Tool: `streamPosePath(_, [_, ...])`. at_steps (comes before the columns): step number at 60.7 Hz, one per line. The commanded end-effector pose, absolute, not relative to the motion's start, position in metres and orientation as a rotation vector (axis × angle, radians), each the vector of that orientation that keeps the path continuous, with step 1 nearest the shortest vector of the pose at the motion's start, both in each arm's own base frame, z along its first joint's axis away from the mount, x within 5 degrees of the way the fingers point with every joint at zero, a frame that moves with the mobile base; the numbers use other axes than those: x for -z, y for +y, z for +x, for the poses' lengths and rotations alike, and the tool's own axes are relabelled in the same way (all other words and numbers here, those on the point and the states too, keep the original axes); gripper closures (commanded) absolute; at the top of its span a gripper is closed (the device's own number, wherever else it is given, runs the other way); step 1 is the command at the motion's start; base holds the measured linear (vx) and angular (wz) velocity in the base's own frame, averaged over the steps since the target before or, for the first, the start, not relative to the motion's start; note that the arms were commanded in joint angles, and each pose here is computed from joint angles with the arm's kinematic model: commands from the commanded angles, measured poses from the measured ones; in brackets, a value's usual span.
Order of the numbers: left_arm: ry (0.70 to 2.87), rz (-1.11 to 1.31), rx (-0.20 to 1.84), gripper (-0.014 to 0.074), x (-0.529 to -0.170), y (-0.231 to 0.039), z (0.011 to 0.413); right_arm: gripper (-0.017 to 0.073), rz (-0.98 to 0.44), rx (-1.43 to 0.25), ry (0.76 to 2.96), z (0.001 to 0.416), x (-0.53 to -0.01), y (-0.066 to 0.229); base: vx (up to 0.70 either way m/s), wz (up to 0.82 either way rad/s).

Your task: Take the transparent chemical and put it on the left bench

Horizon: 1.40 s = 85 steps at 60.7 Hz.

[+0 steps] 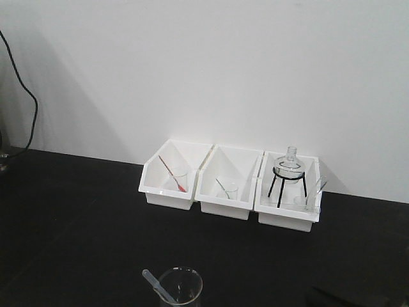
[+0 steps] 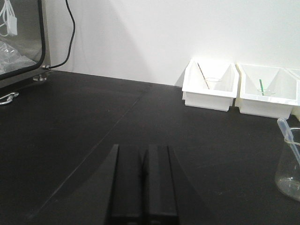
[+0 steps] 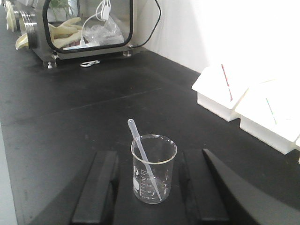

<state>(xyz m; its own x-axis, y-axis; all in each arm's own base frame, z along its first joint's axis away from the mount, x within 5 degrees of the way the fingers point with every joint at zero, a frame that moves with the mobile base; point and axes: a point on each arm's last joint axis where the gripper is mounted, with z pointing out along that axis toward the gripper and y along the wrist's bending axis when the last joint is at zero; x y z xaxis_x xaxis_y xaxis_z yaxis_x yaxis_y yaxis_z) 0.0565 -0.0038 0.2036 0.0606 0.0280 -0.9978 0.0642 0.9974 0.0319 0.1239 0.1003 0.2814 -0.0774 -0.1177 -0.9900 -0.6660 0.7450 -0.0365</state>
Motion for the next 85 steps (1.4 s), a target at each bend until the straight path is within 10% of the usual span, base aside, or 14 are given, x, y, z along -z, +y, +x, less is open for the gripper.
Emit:
streamPosePath(1, [1.429,0.064,0.035,0.0597,-0.206,-0.004,0.055,0.0194,-0.627,-0.551,1.499,0.114,-0.295,0.096,0.0,0.0])
streamPosePath(14, [1.429,0.064,0.035,0.0597,-0.206,-0.004,0.055,0.0272,-0.572,-0.476,1.524,0.105,-0.294,0.079,0.0,0.0])
streamPosePath(29, [1.429,0.064,0.035,0.0597,-0.206,-0.004,0.055,0.057,-0.193,-0.135,1.406,0.078,-0.315,0.017,0.0,0.0])
streamPosePath(43, [1.429,0.064,0.035,0.0597,-0.206,-0.004,0.055,0.0567,-0.092,0.144,1.464,0.057,-0.264,-0.002,0.0,0.0])
streamPosePath(85, [1.429,0.064,0.035,0.0597,-0.206,-0.004,0.055,0.0566,-0.02,0.059,1.574,0.058,-0.198,-0.002,0.0,0.0])
